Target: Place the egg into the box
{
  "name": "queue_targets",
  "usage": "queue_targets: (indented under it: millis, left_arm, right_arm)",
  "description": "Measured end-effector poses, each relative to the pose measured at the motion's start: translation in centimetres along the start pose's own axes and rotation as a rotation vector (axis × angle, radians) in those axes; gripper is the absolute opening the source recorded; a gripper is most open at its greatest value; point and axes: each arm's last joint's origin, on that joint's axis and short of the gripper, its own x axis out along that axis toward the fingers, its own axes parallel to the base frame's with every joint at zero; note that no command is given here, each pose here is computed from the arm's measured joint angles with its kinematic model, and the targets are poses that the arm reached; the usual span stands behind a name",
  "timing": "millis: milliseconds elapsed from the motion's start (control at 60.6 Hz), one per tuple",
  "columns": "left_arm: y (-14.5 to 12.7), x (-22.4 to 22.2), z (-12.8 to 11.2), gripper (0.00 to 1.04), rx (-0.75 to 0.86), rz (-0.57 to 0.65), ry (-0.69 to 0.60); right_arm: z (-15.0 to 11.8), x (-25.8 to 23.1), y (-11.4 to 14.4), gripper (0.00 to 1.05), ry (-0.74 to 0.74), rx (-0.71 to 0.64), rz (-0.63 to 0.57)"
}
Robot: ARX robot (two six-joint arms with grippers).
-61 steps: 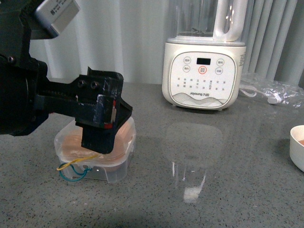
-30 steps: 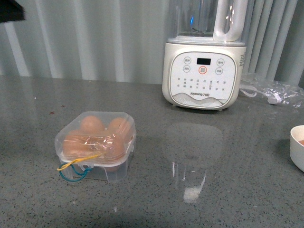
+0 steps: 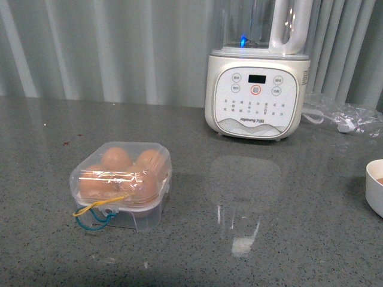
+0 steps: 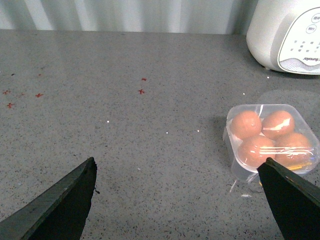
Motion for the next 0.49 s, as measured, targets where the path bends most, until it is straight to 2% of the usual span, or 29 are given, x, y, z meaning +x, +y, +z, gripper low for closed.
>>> queue_targets:
  millis: [198,231,264,313,495]
  left_arm:
    - [-0.2,0.0,-0.5,0.98,0.005,-0.014,0.005]
    - [-0.3,0.0,-0.5,0.95,0.002,0.01,-0.022]
    - [-0.6,-0.1,-0.8,0.88,-0.014,0.064,-0.087]
    - [-0.9,-0.3,-1.5,0.79,-0.026,0.082,-0.142]
    - [-1.3,-0.9,-4.1,0.48,-0.048,0.08,-0.156]
  right_arm:
    - [0.0,0.0,0.0,0.98,0.0,0.0,0.0]
    - [0.0,0.0,0.0,0.98,0.0,0.0,0.0]
    - [0.0,0.0,0.0,0.98,0.0,0.0,0.0]
    - [0.0,0.0,0.0,0.98,0.0,0.0,-0.001]
    - [0.0,0.0,0.0,0.98,0.0,0.0,0.0]
